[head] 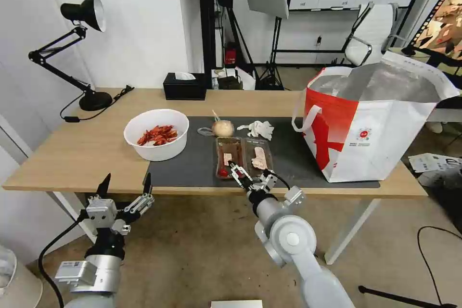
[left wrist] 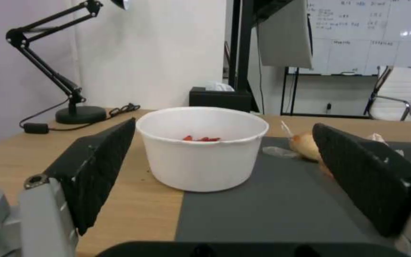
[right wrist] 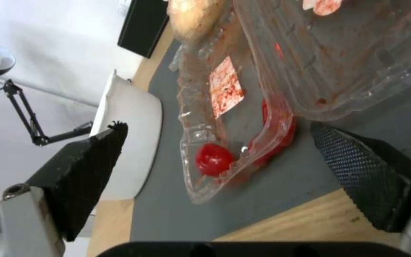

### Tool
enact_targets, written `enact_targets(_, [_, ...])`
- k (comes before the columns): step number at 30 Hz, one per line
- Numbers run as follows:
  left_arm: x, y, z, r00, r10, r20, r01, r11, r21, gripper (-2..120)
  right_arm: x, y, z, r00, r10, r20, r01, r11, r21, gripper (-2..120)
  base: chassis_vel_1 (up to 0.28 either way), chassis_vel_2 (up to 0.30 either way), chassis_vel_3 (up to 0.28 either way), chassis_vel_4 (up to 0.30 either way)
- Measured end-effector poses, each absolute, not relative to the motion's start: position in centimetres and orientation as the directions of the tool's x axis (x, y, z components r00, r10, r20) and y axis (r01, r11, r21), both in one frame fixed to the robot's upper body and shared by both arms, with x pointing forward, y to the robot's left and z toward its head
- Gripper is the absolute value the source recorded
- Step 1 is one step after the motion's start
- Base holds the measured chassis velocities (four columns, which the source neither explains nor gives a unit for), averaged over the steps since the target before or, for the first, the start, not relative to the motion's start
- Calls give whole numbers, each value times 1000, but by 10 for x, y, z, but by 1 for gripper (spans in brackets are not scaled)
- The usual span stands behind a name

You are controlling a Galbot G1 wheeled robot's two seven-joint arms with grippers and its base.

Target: Pick up the trash from the table and place it into the takeout bag.

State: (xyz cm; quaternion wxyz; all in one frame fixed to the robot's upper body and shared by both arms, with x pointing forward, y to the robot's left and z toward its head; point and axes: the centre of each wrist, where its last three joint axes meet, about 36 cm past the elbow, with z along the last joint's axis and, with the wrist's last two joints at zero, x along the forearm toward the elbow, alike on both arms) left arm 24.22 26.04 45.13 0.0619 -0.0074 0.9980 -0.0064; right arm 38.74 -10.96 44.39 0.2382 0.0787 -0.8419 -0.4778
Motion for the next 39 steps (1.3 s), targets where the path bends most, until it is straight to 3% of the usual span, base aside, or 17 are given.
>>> enact_targets(28, [238,259,446,-991,-25,-133,-22,999,-23,100,374,-106,435,-945,-262,196,-8,618,786,100,0,0,0,0])
enact_targets(39, [236,258,447,-990,-30,-141,-27,999,-24,100,387,-117,452,-958,-277,74,-145,690,709,100,0,0,0,0])
